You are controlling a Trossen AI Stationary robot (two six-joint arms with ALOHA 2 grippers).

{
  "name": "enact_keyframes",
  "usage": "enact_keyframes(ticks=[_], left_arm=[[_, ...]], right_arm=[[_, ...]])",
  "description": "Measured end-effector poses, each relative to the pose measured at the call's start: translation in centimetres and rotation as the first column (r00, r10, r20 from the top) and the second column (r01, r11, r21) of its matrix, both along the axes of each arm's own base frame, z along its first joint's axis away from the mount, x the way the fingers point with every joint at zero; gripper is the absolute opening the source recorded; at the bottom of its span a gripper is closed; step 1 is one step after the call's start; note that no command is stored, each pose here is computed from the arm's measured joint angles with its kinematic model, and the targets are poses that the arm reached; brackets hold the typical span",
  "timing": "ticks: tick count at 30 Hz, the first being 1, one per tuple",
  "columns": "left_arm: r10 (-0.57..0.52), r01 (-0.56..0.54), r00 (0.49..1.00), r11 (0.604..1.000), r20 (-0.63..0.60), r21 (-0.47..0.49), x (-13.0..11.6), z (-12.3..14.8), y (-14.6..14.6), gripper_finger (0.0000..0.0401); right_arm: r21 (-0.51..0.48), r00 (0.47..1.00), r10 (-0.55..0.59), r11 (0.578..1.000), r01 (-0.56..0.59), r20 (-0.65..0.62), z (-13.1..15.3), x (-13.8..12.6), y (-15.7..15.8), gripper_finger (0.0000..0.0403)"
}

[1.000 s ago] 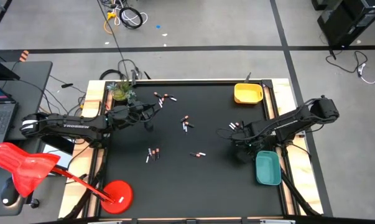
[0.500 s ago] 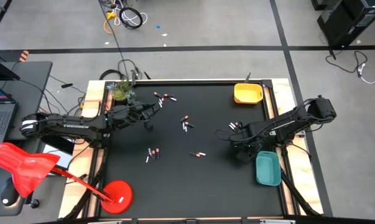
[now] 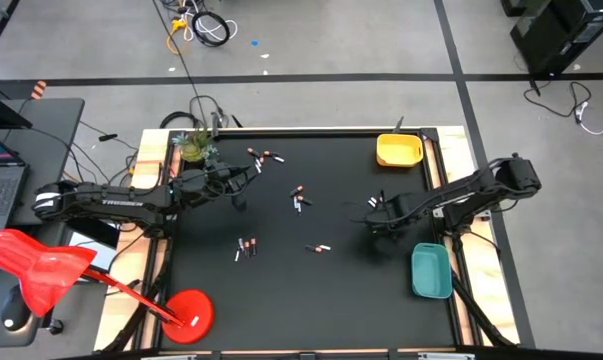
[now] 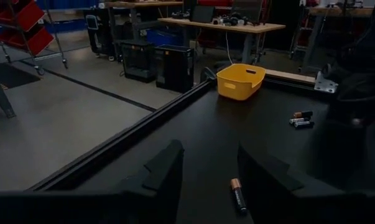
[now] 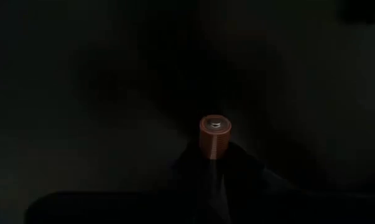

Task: Sort batteries
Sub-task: Put the black battery into the yellow bin

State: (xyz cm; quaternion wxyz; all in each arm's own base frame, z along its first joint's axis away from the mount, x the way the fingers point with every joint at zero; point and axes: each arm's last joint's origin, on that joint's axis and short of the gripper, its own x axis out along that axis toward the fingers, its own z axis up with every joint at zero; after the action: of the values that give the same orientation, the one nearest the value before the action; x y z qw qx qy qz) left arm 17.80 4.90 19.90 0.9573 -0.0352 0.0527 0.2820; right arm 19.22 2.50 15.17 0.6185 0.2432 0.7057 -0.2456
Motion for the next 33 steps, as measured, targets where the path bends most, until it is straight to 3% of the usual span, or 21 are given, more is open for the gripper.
enact_keyframes(ticks=[9, 13, 16, 22, 27, 33], left_arm=[[-0.007, 0.007, 1.000, 1.000, 0.003, -0.005, 0.0, 0.0, 0.0, 0.0156], [-0.013, 0.013, 1.000, 1.000, 0.011, -0.020, 0.0, 0.0, 0.0, 0.0156], [-0.015, 0.015, 1.000, 1.000, 0.014, -0.024, 0.0, 0.0, 0.0, 0.0156], [-0.014, 0.015, 0.999, 0.999, 0.031, -0.034, 0.0, 0.1, 0.0, 0.0156], [-0.012, 0.014, 0.999, 0.999, 0.043, -0.043, 0.0, 0.1, 0.0, 0.0156], [-0.012, 0.014, 0.999, 0.999, 0.043, -0.043, 0.0, 0.1, 0.0, 0.0156]], right_arm=[[-0.024, 0.987, 0.038, 0.999, -0.035, 0.153, 3.5, 0.9, 0.0, 0.0048], [-0.157, 0.960, 0.047, 0.988, -0.003, 0.278, 6.0, 0.9, -0.7, 0.0048], [-0.286, 0.932, 0.040, 0.956, 0.070, 0.361, 7.8, 0.5, -1.9, 0.0048], [-0.463, 0.934, 0.038, 0.875, 0.141, 0.355, 9.0, -0.3, -6.2, 0.0048], [-0.506, 0.933, 0.046, 0.849, 0.152, 0.358, 9.0, -0.2, -11.1, 0.0048], [-0.497, 0.911, -0.047, 0.826, 0.267, 0.411, 8.4, -1.7, -17.7, 0.0048]])
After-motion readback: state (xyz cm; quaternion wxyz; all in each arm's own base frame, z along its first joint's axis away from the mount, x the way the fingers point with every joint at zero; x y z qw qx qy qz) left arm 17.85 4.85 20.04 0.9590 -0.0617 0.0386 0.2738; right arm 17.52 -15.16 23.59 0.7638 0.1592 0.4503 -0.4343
